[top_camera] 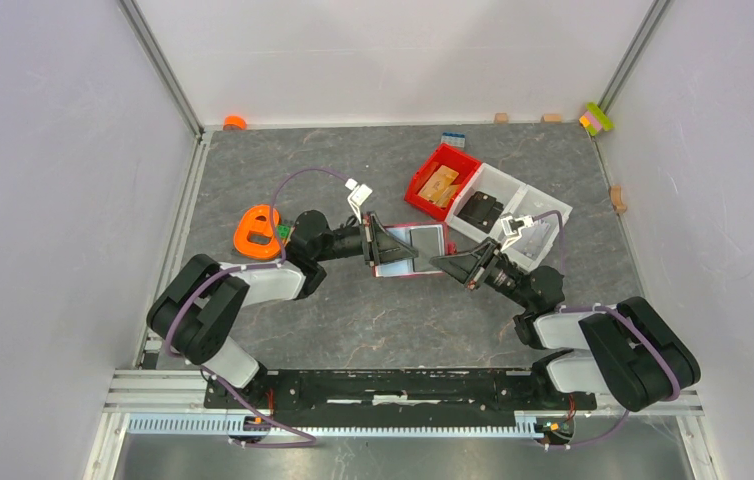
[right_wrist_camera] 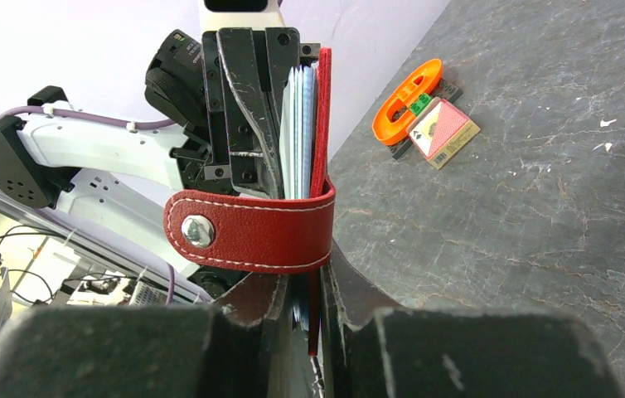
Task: Take the credit cards out of the card holder
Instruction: Remove the credit card from the card holder.
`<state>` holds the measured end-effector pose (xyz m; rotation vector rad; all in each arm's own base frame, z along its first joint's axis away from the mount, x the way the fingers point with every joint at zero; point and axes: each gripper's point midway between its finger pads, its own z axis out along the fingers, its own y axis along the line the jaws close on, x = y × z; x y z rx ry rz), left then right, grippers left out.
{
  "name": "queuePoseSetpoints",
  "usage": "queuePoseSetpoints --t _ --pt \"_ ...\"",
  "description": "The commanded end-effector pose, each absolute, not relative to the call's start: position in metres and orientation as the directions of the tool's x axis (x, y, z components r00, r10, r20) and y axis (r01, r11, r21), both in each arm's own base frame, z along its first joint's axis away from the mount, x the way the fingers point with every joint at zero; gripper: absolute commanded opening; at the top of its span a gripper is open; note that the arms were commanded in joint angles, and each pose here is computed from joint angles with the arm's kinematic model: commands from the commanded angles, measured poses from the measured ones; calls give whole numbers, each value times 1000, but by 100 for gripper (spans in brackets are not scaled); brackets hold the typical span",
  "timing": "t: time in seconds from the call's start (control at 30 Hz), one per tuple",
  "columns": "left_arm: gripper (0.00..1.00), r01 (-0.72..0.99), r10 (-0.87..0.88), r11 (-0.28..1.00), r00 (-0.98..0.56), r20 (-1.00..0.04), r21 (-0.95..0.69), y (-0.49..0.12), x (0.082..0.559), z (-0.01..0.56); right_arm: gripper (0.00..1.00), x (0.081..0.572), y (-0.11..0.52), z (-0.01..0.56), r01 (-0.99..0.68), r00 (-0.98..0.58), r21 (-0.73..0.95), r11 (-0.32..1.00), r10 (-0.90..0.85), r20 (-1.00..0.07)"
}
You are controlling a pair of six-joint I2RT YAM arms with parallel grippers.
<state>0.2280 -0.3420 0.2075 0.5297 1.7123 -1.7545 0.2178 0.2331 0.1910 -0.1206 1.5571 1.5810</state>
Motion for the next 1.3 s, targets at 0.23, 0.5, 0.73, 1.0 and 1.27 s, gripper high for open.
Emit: queuePoseSetpoints --t 0.23,0.5,0.73,1.0,1.27 --pt "2 662 -146 45 -737 -660 -748 -346 235 207 33 206 228 226 -760 -488 636 136 527 -696" --pt "2 635 -130 45 -762 -635 -771 -348 237 201 25 209 224 223 -751 -487 643 148 535 -691" --pt "2 618 -148 70 -770 -621 -783 -343 244 198 16 215 215 218 -725 -481 665 178 560 -674" --pt "7 606 -163 74 -777 -609 -792 -339 247 197 0 220 209 213 -698 -488 689 196 575 -657" --pt "14 592 -174 44 -788 -590 -804 -338 248 199 0 226 199 205 -664 -477 709 237 596 -646"
